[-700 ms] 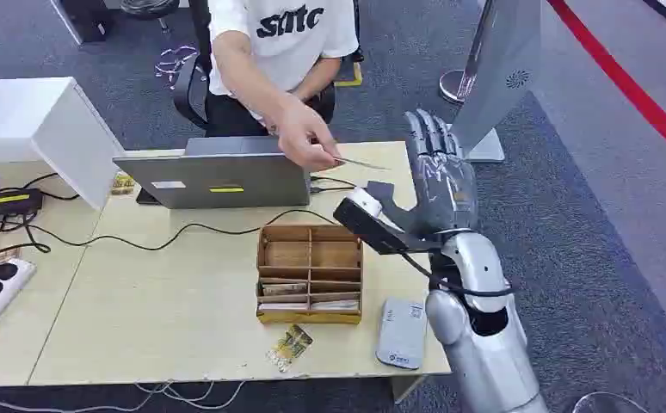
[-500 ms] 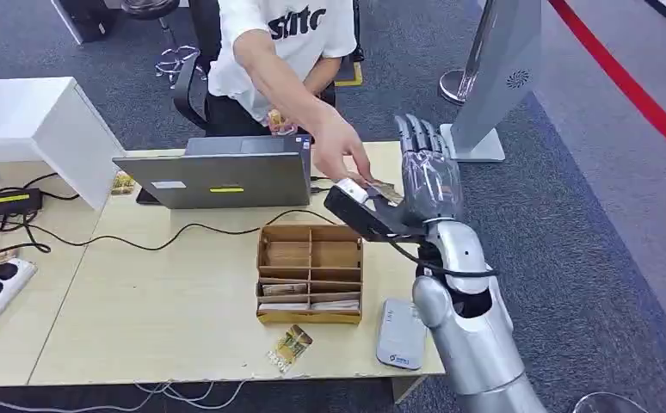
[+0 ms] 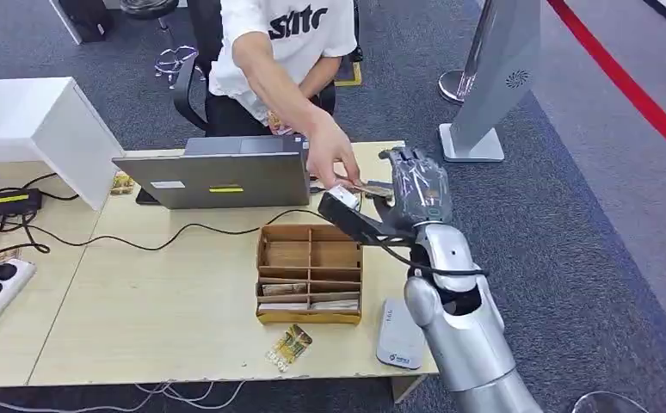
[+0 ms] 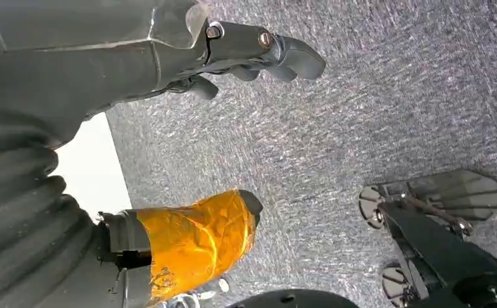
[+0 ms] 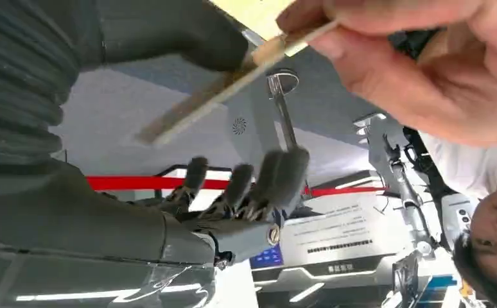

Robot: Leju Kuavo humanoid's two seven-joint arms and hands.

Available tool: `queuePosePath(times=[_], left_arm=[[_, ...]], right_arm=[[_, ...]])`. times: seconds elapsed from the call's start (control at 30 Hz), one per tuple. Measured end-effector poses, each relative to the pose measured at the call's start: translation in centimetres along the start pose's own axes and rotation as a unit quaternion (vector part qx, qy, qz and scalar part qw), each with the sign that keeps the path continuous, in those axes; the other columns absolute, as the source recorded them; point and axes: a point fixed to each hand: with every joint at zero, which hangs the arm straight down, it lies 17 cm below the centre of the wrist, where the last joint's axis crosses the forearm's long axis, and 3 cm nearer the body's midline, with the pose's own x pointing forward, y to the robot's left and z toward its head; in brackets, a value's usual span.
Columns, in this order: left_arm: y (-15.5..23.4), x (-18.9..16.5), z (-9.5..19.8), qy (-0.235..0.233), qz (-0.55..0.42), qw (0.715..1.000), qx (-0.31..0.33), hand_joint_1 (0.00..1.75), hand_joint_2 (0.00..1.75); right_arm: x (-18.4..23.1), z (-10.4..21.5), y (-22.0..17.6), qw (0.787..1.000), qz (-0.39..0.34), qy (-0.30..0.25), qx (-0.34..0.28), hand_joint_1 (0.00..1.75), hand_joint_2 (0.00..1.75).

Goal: Pass the card to the sensor for recognition and then transmit it.

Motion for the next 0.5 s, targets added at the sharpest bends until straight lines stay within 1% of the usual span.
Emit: queuePosePath(times=[0.33,0.5], left_arm=[[0.2,-0.1,0.0,0.003,0.001,1.0,0.004,0.0,1.75],[0.3,-0.1,0.0,0.004,0.004,1.0,0.004,0.0,1.75]], right_arm=[[0.4,0.1,-0.1,1.0,-0.003,-0.01,-0.003,1.75,1.75],[1.7,0.7,-1.3,0.999,-0.035,-0.032,-0.022,1.75,1.75]])
